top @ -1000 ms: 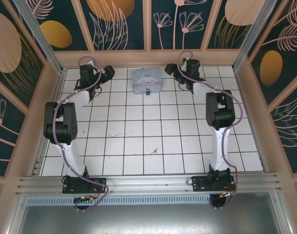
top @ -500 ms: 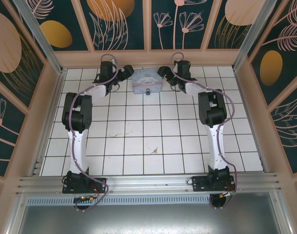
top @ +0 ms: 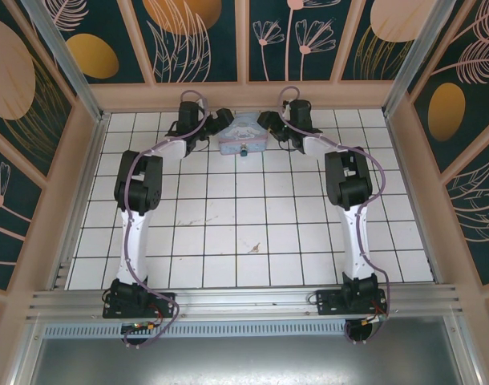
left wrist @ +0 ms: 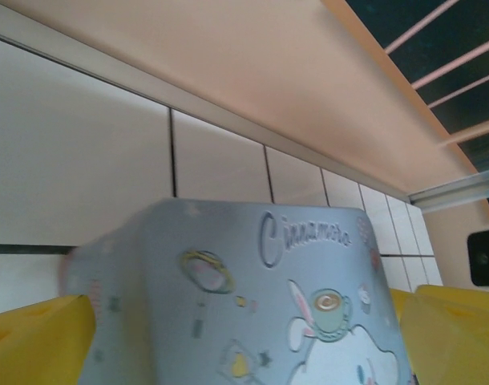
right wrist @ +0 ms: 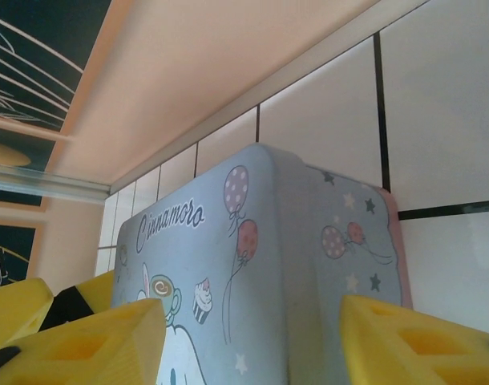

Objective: Unlock the padlock with the key

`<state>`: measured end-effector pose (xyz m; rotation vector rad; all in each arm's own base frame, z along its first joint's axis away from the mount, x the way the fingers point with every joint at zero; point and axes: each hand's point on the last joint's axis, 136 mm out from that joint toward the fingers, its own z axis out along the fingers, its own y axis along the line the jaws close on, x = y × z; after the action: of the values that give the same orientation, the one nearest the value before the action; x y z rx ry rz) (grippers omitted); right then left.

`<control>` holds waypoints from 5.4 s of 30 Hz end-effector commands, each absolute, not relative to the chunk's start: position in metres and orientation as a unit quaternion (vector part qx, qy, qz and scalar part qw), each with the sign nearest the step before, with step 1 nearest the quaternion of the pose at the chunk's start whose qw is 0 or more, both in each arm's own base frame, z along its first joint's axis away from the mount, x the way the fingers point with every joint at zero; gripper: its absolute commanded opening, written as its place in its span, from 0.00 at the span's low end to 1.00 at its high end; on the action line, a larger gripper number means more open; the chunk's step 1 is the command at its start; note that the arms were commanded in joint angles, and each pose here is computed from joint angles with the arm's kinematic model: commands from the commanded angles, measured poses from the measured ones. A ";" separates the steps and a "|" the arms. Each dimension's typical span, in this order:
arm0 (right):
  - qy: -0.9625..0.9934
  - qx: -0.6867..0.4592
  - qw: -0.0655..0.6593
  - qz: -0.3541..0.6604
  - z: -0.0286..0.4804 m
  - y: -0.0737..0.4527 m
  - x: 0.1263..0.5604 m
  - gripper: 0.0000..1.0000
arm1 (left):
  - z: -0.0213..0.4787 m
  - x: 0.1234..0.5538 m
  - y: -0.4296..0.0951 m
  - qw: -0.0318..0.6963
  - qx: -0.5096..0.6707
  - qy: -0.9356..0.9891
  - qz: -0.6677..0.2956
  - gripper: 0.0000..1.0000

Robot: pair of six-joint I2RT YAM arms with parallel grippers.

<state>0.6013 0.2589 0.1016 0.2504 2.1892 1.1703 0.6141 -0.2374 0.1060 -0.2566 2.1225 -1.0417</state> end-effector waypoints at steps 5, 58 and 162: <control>0.831 0.076 0.292 0.467 0.100 0.274 0.583 0.44 | 0.109 0.602 -0.275 0.355 -0.075 0.828 -0.428 0.97; 0.858 0.110 0.405 0.296 0.155 0.205 0.371 0.99 | 0.115 0.381 -0.298 0.368 -0.057 0.858 -0.354 0.99; 0.963 0.153 0.174 0.136 -0.001 0.300 0.154 0.00 | 0.120 0.336 -0.188 0.393 -0.153 0.869 -0.257 0.99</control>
<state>0.1680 0.3004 0.0152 0.4175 2.6630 0.3342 0.3371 -0.1871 0.1216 -0.3889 2.1975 -0.6310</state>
